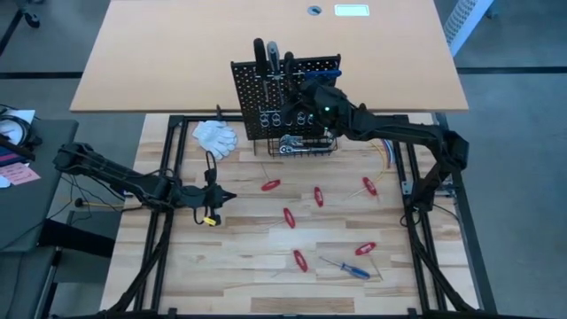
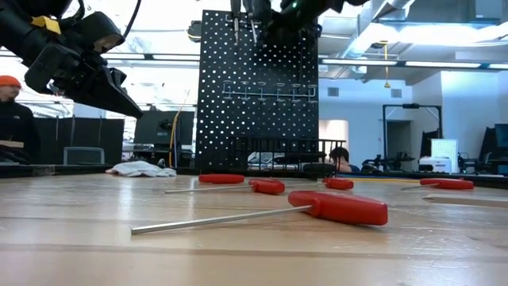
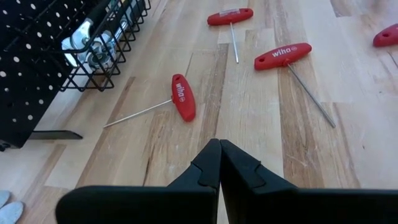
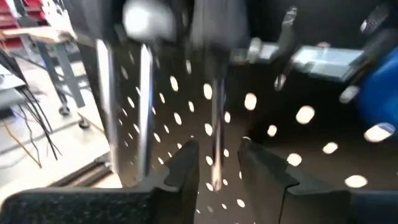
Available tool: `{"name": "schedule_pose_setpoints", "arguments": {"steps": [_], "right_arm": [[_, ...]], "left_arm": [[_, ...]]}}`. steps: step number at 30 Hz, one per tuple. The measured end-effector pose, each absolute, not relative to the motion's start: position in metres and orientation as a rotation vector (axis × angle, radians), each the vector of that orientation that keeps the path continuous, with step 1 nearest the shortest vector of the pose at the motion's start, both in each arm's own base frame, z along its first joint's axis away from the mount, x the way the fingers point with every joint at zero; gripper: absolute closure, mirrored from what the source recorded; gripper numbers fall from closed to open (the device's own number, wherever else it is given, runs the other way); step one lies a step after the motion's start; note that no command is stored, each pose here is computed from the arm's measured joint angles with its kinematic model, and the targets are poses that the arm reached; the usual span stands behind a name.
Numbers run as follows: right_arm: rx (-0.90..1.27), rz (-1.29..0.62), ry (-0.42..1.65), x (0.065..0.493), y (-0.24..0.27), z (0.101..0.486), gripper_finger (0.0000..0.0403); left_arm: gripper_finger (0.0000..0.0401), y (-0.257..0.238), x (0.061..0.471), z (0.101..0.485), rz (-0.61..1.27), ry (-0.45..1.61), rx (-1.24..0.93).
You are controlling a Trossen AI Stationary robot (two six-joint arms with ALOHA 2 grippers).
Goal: Hang tools onto peg board
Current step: Hang the black screwdriver on the pegboard, then adjust the screwdrivers
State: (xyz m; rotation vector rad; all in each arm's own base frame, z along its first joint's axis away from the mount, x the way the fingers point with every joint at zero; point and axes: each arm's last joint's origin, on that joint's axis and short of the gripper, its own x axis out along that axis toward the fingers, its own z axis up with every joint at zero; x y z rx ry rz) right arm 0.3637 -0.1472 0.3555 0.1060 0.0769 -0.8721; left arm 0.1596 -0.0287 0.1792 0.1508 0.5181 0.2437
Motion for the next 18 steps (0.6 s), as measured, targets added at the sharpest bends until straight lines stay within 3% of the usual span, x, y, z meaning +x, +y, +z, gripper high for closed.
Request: {"name": "schedule_pose_setpoints", "arguments": {"steps": [18], "right_arm": [[-0.016,-0.785,0.283,0.346,-0.108,0.367,0.0274]], "left_arm": [[0.0401,-0.029,0.160,0.179,0.241,0.517,0.149]]}}
